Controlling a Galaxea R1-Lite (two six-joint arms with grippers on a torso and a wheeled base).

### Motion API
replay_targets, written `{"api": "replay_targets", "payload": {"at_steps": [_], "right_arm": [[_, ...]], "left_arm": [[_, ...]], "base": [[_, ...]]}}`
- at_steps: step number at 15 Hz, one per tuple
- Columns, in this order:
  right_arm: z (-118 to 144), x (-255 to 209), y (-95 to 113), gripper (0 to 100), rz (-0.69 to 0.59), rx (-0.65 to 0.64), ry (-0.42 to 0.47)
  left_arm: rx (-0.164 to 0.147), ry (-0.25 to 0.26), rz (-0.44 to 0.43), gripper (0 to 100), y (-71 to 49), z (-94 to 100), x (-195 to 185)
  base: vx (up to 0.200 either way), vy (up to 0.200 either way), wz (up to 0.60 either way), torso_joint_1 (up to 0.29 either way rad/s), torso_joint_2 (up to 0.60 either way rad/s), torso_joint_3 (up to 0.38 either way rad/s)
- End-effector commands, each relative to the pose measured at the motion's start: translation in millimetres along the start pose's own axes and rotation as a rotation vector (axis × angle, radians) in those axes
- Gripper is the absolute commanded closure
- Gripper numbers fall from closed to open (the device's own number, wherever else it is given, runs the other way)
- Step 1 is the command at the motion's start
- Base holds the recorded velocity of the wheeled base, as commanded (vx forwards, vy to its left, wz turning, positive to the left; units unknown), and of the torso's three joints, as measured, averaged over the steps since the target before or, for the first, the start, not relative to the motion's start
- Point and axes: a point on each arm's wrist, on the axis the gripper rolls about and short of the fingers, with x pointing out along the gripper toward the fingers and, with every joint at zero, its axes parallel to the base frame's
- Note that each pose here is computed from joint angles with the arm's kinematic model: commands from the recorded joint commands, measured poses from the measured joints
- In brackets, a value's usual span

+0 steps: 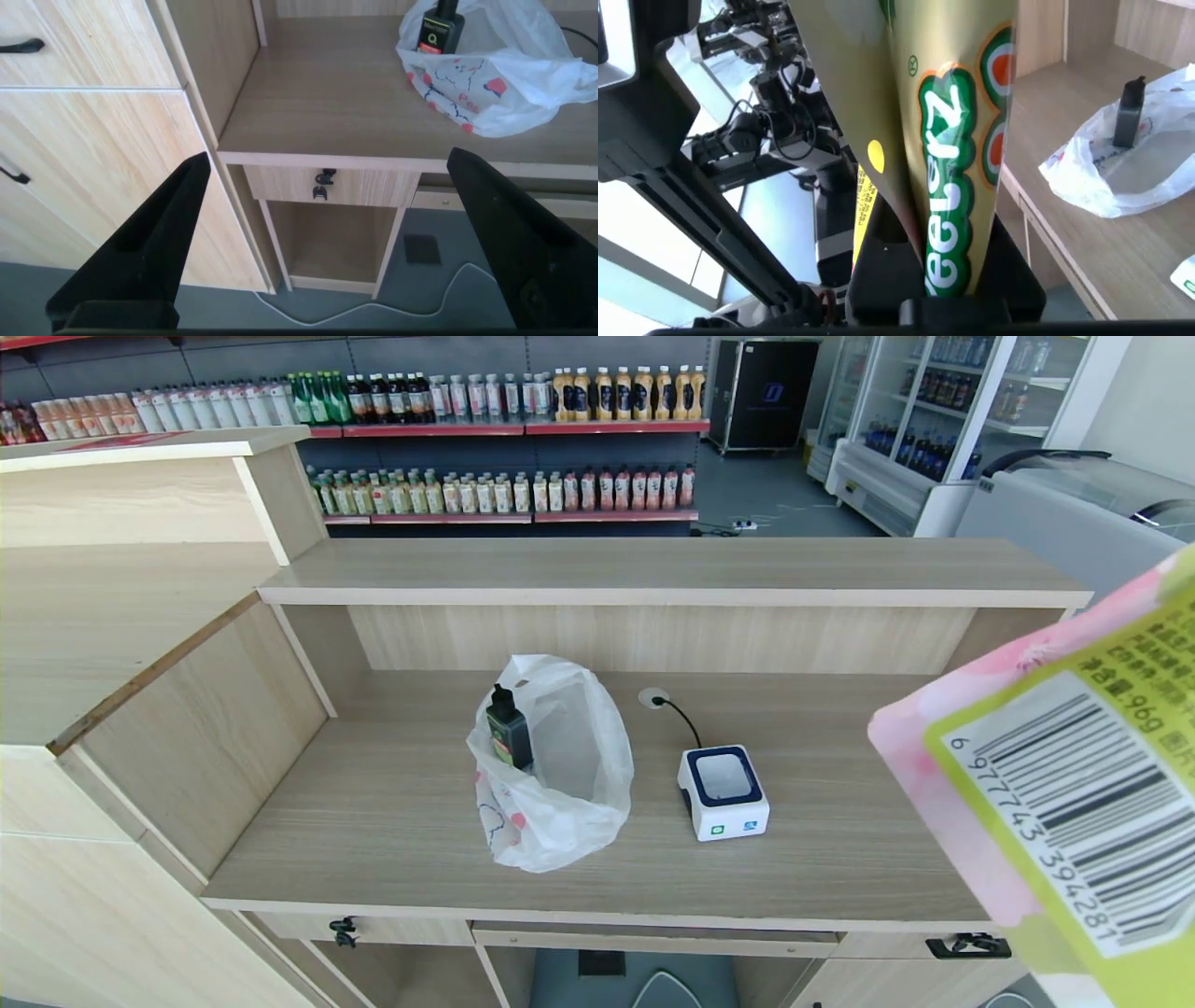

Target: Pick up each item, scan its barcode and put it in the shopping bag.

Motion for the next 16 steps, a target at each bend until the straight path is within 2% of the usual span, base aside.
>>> {"api": "replay_targets", "payload": {"at_steps": [1, 7, 16], "right_arm": [[-2.0, -1.6, 4.1, 100, 0.002, -0.006, -0.002], [-1.7, -0.9, 2.2, 100, -0.018, -0.016, -0.003], [-0.4, 6.8, -1.2, 100, 0.041, -0.028, 0.008]], "left_arm": [[0.000, 0.000, 0.001, 0, 0.0, 0.0, 0.0], [0.000, 0.000, 0.001, 0, 0.0, 0.0, 0.0], [0.000, 0.000, 0.001, 0, 0.0, 0.0, 0.0]], "base": [[0.000, 0.000, 0.00, 0.000, 0.00, 0.000], [0.000, 0.000, 0.00, 0.000, 0.00, 0.000], [0.000, 0.000, 0.00, 0.000, 0.00, 0.000]]}}
